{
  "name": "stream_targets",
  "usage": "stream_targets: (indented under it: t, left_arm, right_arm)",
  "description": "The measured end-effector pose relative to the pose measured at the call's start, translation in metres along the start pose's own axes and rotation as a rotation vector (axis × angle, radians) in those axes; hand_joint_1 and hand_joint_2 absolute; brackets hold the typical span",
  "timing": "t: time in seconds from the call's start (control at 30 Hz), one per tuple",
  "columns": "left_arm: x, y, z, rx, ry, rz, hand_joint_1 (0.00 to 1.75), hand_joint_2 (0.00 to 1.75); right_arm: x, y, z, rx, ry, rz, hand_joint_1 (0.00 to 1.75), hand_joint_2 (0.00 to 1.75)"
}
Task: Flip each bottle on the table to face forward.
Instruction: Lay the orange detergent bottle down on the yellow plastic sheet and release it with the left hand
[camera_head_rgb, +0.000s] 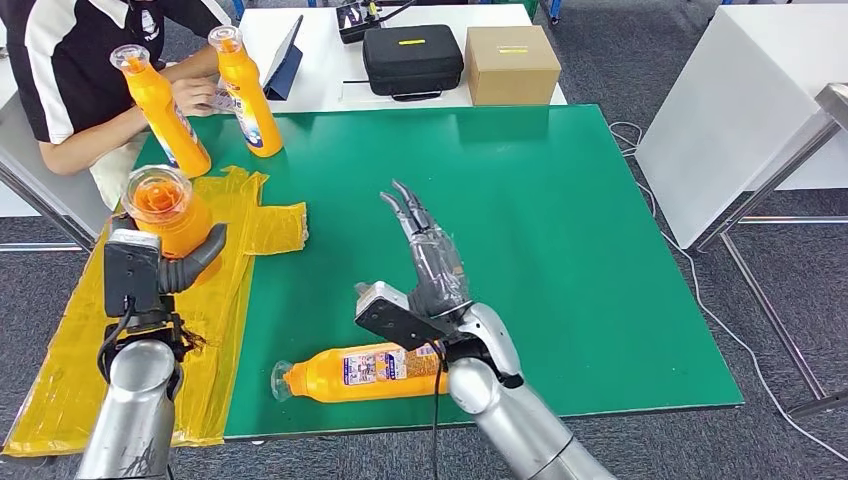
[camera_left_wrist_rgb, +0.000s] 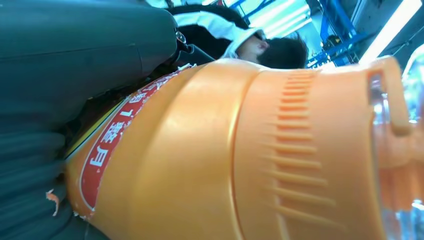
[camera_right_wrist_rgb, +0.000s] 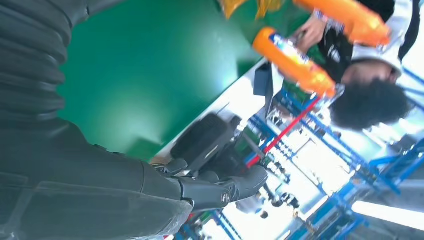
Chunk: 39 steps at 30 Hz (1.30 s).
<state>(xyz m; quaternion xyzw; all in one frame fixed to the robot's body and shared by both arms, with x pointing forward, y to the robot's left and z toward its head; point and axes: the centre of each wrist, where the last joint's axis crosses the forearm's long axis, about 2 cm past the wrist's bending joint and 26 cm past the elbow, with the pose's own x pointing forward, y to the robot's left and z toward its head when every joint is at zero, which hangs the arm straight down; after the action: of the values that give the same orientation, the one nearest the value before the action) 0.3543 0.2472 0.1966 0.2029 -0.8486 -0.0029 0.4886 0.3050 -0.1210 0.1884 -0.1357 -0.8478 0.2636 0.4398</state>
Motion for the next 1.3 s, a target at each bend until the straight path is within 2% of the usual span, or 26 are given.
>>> stream_targets:
  t: [0.13, 0.33, 0.43, 0.5, 0.6, 0.73, 0.87, 0.97, 1.13, 1.23, 1.27, 1.3]
  left_arm:
    - [-0.002, 0.006, -0.001, 0.009, -0.021, -0.074, 1.58, 1.75]
    - [-0.006, 0.014, 0.002, -0.044, -0.082, -0.357, 1.59, 1.75]
    - [-0.007, 0.015, 0.003, -0.059, -0.085, -0.433, 1.54, 1.75]
    - [-0.008, 0.015, 0.004, -0.078, -0.086, -0.516, 1.50, 1.75]
    - [-0.011, 0.011, 0.008, -0.133, -0.093, -0.709, 1.55, 1.75]
    - [-0.024, 0.001, 0.016, -0.243, -0.076, -0.873, 1.56, 1.75]
    - [-0.037, -0.015, 0.022, -0.370, -0.043, -0.912, 1.63, 1.75]
    - [-0.042, -0.028, 0.024, -0.431, -0.023, -0.927, 1.61, 1.75]
    - [-0.049, -0.040, 0.033, -0.462, 0.096, -0.882, 1.61, 1.75]
    - [-0.051, -0.047, 0.039, -0.491, 0.089, -0.874, 1.59, 1.75]
    - [-0.051, -0.049, 0.041, -0.502, 0.082, -0.878, 1.55, 1.75]
    - [-0.052, -0.051, 0.043, -0.513, 0.077, -0.881, 1.25, 1.75]
  right_arm:
    - [-0.003, -0.009, 0.005, -0.046, 0.000, 0.029, 0.00, 1.75]
    - [-0.008, -0.024, 0.013, -0.116, 0.000, 0.080, 0.00, 1.75]
    - [-0.009, -0.030, 0.015, -0.133, -0.002, 0.093, 0.00, 1.75]
    - [-0.009, -0.031, 0.017, -0.138, -0.003, 0.100, 0.00, 1.75]
    - [-0.009, -0.032, 0.021, -0.141, -0.004, 0.106, 0.00, 1.75]
    - [-0.010, -0.032, 0.024, -0.137, -0.008, 0.109, 0.00, 1.75]
    - [-0.009, -0.033, 0.022, -0.129, -0.010, 0.107, 0.00, 1.75]
    - [-0.009, -0.034, 0.020, -0.121, -0.008, 0.107, 0.00, 1.75]
    - [-0.008, -0.033, 0.019, -0.082, -0.034, 0.119, 0.00, 1.75]
    - [-0.007, -0.032, 0.018, -0.077, -0.035, 0.115, 0.00, 1.75]
    - [-0.007, -0.032, 0.018, -0.079, -0.034, 0.113, 0.00, 1.75]
    - [-0.007, -0.032, 0.018, -0.080, -0.032, 0.112, 0.00, 1.75]
